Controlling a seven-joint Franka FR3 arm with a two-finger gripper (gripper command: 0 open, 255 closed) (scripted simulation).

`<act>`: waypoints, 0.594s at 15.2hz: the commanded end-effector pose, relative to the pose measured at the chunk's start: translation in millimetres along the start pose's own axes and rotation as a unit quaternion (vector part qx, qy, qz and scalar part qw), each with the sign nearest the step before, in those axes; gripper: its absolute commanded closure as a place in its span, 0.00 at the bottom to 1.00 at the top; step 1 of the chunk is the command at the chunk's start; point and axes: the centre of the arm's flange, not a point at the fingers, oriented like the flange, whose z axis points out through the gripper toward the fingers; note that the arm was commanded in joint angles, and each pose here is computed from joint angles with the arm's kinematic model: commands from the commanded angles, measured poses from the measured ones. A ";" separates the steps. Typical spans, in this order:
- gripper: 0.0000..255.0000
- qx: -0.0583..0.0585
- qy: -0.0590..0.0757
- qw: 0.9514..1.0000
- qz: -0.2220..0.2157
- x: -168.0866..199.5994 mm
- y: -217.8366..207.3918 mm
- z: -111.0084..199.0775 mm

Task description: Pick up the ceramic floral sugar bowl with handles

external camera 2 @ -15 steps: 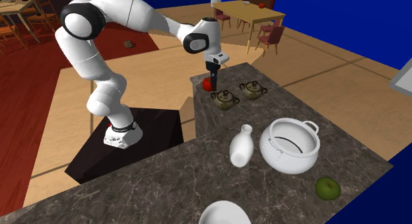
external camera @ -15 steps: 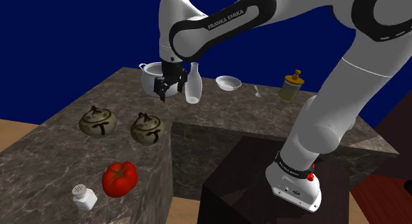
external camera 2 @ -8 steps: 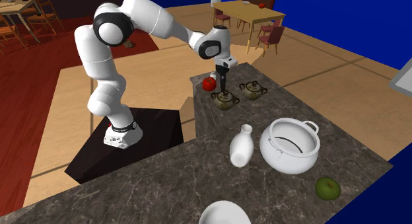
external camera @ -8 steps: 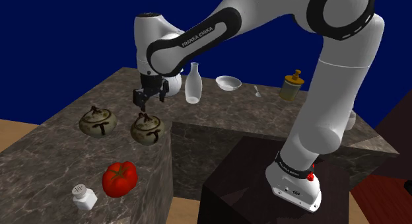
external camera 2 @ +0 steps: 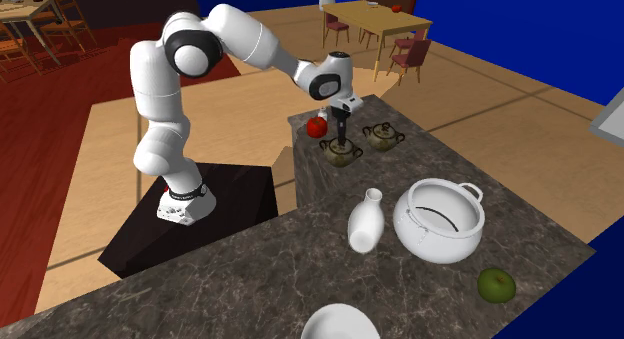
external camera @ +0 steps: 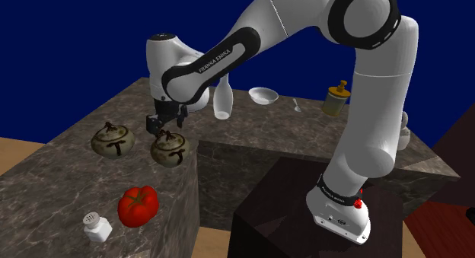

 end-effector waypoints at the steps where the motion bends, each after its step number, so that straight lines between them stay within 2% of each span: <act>1: 0.00 0.000 0.000 1.000 0.000 -0.7 -1.0 10.6; 3: 0.00 0.000 0.000 1.000 0.000 -1.1 -1.1 13.7; 4: 1.00 0.000 0.000 1.000 0.000 -0.9 -0.9 13.4; 9: 1.00 0.000 0.000 1.000 0.000 -0.9 -0.6 13.4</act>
